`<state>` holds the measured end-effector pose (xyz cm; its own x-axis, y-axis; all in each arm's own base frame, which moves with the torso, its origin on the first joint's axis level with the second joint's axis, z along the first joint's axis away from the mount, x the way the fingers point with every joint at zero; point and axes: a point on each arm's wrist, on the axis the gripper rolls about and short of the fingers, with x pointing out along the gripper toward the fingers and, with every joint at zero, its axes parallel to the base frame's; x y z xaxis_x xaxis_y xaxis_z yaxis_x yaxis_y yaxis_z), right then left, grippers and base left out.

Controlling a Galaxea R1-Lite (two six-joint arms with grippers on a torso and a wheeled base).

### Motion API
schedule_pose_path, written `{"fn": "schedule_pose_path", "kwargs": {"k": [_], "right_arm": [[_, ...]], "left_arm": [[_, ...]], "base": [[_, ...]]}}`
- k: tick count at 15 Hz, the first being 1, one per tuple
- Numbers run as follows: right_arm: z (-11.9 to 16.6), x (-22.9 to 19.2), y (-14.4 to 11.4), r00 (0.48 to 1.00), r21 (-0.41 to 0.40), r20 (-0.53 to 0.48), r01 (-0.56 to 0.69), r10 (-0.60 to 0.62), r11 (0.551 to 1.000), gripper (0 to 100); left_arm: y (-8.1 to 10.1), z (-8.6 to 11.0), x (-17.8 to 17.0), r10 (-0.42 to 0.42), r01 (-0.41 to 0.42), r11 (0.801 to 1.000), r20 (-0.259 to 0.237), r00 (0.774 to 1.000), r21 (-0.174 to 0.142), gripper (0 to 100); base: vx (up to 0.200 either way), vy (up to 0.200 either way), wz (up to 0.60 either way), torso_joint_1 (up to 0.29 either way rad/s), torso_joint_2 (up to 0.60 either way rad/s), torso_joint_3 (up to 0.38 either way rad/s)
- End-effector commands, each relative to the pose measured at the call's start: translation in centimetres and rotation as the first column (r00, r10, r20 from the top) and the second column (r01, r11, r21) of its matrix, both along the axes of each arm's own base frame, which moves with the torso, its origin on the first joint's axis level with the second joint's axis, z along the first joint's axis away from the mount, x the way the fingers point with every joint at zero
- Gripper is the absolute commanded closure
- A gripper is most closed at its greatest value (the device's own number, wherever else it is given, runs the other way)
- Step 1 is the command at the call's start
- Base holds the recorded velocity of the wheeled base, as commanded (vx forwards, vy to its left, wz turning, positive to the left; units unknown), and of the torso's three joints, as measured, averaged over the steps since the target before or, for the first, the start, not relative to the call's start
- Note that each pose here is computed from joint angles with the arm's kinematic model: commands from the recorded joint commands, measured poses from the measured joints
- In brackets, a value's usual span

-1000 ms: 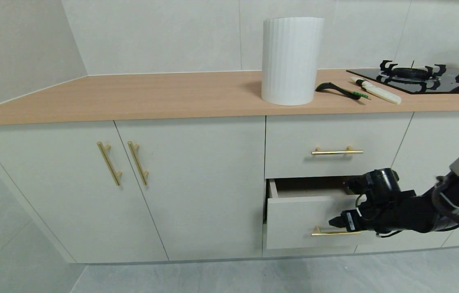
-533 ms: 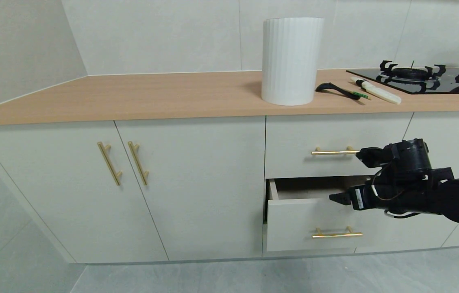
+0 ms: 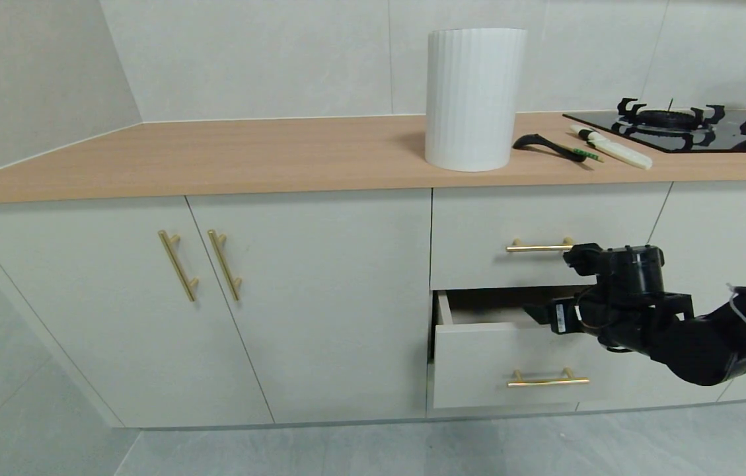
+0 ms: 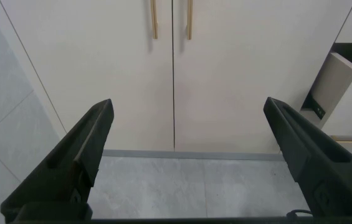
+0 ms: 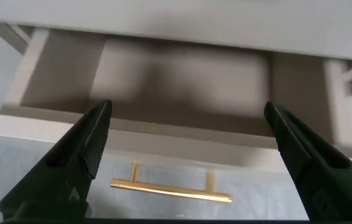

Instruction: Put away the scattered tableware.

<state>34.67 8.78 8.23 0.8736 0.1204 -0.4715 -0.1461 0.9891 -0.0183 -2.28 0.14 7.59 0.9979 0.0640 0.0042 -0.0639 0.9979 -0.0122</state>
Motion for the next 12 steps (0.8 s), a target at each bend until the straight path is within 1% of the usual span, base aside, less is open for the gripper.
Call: {"fn": "schedule_pose_path", "kwargs": {"k": [1,6,12], "right_arm": [[-1.8,0.4,0.2,0.999,-0.011,-0.043,-0.001,0.001,1.0,0],[-2.8,1.0,0.3,0.998,-0.001,-0.058,0.018,-0.018,1.0,0],[-2.7,0.4,0.2,0.995,-0.015,-0.103,0.015,-0.017,1.0,0]], "left_arm": [[0.0,0.0,0.0,0.0,0.0,1.0,-0.001,1.0,0.0,0],[0.0,0.0,0.0,0.0,0.0,1.0,-0.001,1.0,0.0,0],[0.0,0.0,0.0,0.0,0.0,1.0,-0.001,1.0,0.0,0]], "base": [[0.0,0.0,0.0,0.0,0.0,0.0],[0.0,0.0,0.0,0.0,0.0,0.0],[0.0,0.0,0.0,0.0,0.0,0.0]]}}
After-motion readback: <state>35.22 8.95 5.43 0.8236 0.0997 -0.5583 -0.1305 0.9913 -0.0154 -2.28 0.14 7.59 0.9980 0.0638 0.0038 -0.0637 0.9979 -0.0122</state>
